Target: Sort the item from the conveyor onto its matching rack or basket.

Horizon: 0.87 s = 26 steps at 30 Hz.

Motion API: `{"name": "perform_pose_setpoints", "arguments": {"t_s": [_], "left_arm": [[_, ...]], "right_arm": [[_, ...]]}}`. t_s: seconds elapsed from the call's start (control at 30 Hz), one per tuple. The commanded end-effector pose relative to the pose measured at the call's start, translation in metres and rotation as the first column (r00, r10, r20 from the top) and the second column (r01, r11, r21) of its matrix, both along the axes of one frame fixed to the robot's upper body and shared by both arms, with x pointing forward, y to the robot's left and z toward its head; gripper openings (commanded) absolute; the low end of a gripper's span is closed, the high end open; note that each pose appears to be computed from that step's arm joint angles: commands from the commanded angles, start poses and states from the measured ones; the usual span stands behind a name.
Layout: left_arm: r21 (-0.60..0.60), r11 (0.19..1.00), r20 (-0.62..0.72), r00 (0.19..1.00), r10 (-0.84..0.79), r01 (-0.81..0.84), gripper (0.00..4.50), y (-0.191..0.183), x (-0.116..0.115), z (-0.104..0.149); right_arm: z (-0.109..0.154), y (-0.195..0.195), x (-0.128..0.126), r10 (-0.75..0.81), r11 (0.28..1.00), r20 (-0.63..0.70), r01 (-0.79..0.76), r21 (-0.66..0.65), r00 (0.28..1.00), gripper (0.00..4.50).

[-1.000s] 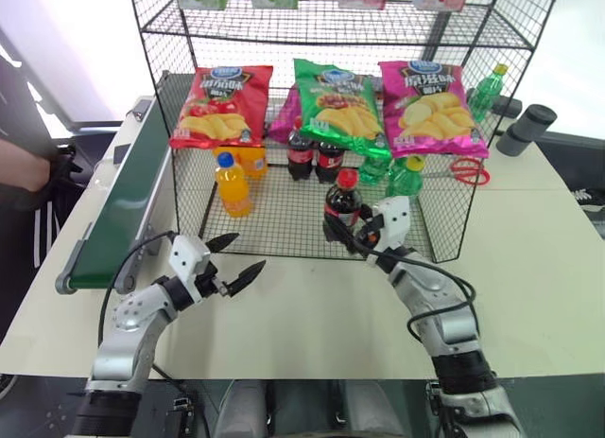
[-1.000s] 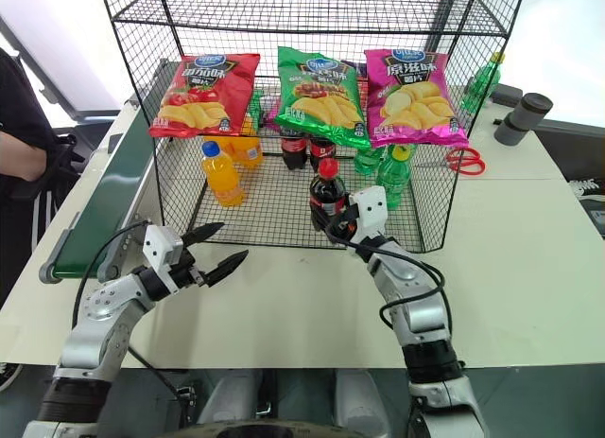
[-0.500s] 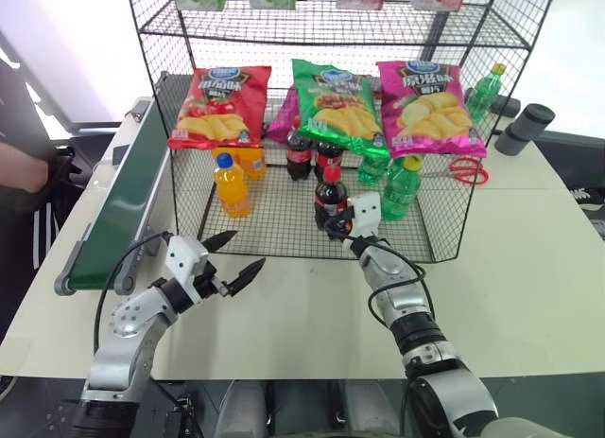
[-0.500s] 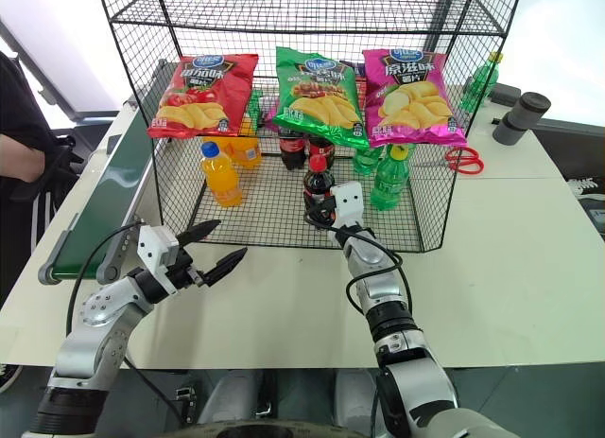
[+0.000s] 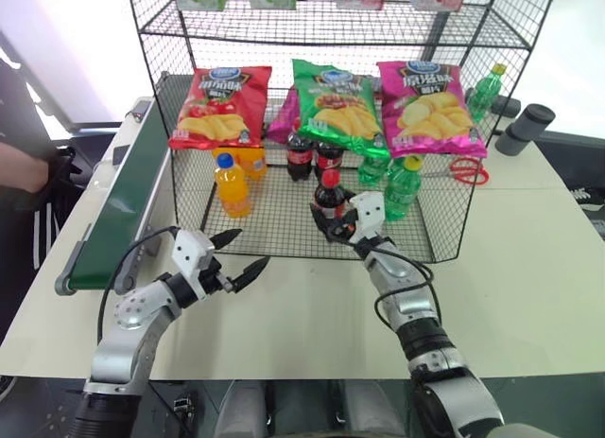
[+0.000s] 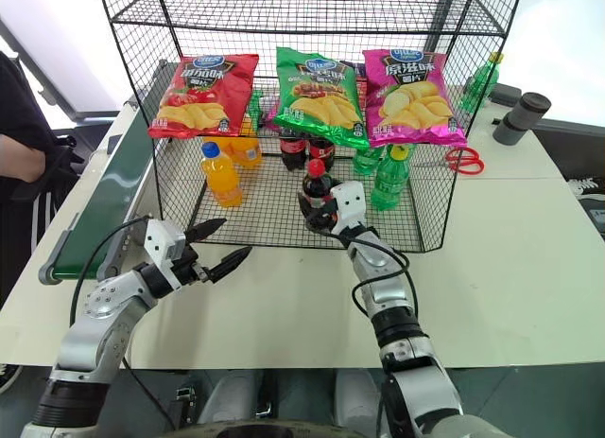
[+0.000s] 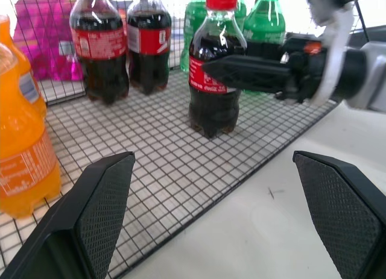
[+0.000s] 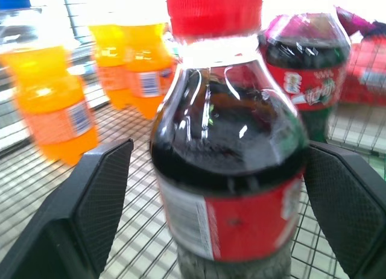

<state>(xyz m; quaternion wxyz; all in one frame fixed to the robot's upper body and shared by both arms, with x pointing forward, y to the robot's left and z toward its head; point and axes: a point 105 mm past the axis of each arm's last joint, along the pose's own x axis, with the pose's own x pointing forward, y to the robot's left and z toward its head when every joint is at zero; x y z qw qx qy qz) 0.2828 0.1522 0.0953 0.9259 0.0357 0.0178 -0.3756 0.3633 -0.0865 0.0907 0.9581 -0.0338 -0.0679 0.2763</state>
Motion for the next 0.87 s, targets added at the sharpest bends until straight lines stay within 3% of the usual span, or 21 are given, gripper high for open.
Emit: {"name": "perform_pose_setpoints", "arguments": {"t_s": [0.03,0.6,0.87], "left_arm": [[0.034,0.999,0.019,1.000,-0.008,0.007,4.50,0.000,0.000,0.007],[0.181,0.976,0.015,0.993,0.120,-0.121,4.50,0.079,0.001,0.006],[0.190,0.976,0.002,0.995,0.104,-0.103,4.50,0.091,-0.001,0.008]], "right_arm": [[0.020,-0.007,-0.019,0.076,0.996,0.064,-0.072,-0.055,0.995,4.43],[0.047,-0.131,-0.119,0.048,0.974,-0.135,-0.077,-0.215,0.990,4.43],[0.048,-0.153,-0.131,-0.002,0.972,-0.173,-0.039,-0.232,0.985,4.43]]}}
